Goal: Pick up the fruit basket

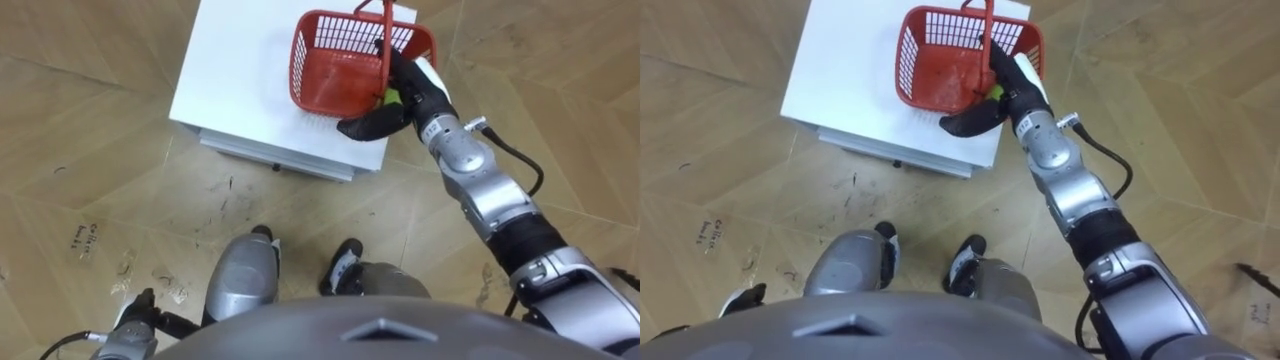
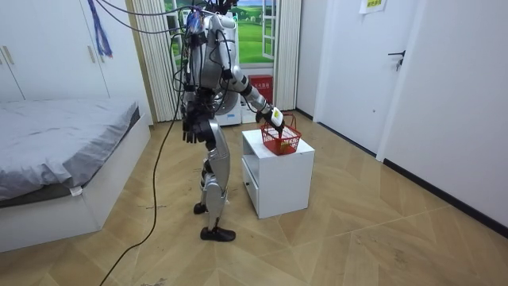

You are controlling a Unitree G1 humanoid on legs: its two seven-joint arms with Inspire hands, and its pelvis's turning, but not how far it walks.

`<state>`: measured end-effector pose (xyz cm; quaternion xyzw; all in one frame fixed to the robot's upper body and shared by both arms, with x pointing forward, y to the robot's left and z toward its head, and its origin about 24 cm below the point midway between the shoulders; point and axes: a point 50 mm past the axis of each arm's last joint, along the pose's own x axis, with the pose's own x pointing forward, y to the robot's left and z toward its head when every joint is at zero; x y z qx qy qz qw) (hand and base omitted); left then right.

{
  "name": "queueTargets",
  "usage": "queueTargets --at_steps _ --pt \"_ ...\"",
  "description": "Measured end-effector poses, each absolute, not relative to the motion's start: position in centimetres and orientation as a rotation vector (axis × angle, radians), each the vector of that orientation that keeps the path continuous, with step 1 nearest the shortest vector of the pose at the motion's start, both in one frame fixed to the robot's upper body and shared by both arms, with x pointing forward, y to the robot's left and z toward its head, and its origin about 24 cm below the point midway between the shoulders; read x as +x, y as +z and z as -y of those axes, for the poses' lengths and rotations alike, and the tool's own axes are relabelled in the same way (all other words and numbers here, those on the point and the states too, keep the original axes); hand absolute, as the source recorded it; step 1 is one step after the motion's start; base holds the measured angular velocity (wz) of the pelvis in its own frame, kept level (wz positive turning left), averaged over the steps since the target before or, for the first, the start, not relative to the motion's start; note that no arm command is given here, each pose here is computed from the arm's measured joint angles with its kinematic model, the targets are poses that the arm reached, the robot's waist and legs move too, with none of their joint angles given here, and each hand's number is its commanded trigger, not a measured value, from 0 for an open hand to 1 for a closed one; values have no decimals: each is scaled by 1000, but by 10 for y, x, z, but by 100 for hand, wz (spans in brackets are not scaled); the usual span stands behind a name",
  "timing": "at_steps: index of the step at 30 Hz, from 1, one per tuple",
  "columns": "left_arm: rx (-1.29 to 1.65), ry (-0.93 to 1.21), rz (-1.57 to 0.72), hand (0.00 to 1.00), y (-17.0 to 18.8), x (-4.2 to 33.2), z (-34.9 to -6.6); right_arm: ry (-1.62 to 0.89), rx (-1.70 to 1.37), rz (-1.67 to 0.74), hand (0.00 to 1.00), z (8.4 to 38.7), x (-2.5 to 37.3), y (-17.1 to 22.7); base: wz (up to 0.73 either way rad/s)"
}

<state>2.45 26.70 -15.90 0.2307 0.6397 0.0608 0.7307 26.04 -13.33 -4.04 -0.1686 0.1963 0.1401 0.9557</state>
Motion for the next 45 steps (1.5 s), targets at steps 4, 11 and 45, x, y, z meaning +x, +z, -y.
queueTargets --at_steps 4,11,45 --pt "508 135 -1402 0 -159 26 -267 286 -344 -398 0 133 260 -40 0" --pt "504 132 -1398 0 -159 27 -265 290 -372 -393 0 134 260 -40 0" --pt "405 226 -1373 0 -160 23 -258 45 -425 -305 0 201 205 -19 -10"
